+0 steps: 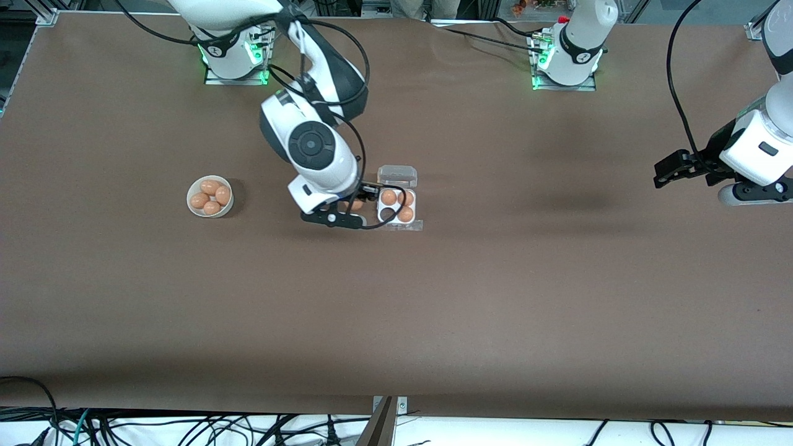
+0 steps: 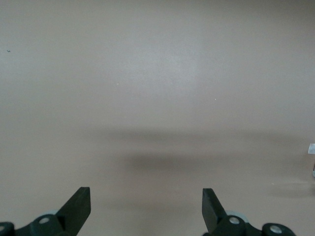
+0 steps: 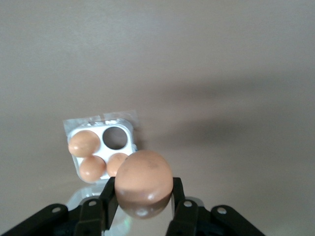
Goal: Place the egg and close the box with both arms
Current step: 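Carry the egg to the clear egg box with the right gripper, then lower the egg into the empty cup and open the right gripper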
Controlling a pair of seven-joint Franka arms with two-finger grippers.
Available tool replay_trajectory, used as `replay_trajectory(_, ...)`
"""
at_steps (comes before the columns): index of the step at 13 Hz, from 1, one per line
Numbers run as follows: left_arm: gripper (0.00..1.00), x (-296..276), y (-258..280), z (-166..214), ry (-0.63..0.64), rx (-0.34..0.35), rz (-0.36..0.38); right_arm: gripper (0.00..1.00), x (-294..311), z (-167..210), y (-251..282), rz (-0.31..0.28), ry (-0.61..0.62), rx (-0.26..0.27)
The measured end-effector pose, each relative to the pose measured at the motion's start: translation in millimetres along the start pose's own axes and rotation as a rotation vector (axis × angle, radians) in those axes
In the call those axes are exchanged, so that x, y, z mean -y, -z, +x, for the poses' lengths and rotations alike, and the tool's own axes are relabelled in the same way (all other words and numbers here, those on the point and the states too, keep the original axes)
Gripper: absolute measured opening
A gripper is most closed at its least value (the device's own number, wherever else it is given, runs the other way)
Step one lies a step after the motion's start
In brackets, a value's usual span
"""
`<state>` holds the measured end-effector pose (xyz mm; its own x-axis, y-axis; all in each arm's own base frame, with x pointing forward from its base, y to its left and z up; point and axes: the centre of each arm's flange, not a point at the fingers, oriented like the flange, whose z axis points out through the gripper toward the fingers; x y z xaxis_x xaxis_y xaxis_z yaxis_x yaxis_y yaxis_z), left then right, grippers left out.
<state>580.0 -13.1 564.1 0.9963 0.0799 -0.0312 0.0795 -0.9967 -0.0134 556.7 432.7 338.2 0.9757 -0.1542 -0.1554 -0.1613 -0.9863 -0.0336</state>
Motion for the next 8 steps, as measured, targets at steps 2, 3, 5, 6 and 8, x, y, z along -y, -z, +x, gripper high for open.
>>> replay_trajectory(2, 1.0, 0.1, 0.0, 0.1, 0.0, 0.0, 0.0, 0.47, 12.3, -2.4, -21.0, 0.011, 0.006, -0.01)
replay_trajectory(3, 1.0, 0.0, 0.1, 0.1, 0.0, 0.0, 0.0, 0.47, 18.3, -4.5, -31.4, 0.014, 0.005, -0.014)
replay_trajectory(5, 1.0, 0.0, 0.0, 0.2, 0.0, 0.0, 0.0, 0.47, 29.4, -9.9, -51.2, 0.014, 0.006, -0.024)
replay_trajectory(6, 1.0, 0.0, -0.2, 0.3, 0.0, 0.0, 0.0, 0.47, 34.1, -12.3, -61.7, 0.008, 0.003, -0.031)
replay_trajectory(8, 1.0, -0.1, -1.5, 0.8, 0.0, 0.002, 0.0, 0.47, 43.1, -17.5, -83.1, -0.003, -0.001, -0.048)
